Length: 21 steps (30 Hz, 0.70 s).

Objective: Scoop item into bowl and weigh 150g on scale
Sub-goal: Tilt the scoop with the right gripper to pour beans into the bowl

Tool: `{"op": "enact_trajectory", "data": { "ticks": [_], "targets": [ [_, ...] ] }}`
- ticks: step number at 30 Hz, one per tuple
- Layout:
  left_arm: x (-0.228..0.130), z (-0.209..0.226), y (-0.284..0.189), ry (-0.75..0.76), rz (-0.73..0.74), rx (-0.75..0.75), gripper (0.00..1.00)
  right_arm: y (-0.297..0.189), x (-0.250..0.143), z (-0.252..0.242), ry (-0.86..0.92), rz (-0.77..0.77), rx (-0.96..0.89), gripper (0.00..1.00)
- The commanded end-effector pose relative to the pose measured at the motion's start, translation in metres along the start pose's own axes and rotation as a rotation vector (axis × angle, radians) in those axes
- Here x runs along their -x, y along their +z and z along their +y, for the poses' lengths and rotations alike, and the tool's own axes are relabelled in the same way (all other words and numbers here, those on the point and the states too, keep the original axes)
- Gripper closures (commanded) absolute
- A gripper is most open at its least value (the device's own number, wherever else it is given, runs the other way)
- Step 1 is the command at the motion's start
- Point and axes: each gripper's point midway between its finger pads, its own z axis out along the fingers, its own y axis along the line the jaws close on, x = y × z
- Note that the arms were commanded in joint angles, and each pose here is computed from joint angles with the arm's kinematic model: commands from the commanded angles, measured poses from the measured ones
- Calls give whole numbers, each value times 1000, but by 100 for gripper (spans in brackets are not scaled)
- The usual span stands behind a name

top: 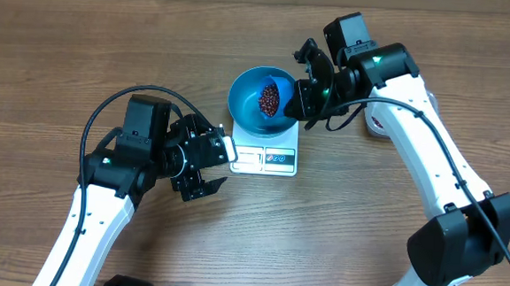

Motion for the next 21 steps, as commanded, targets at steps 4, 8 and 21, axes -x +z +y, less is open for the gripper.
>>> {"op": "enact_trajectory", "data": {
  "ticks": [4, 8, 21],
  "targets": [
    [0, -4, 3, -10, -2, -17, 1, -2, 13, 3, -35, -49, -60, 96],
    [0, -4, 3, -10, -2, -17, 0, -1, 14, 1, -45, -56, -95, 96],
    [0, -4, 3, -10, -2, -17, 1, 4, 18, 0, -95, -81, -200, 96]
  ]
}}
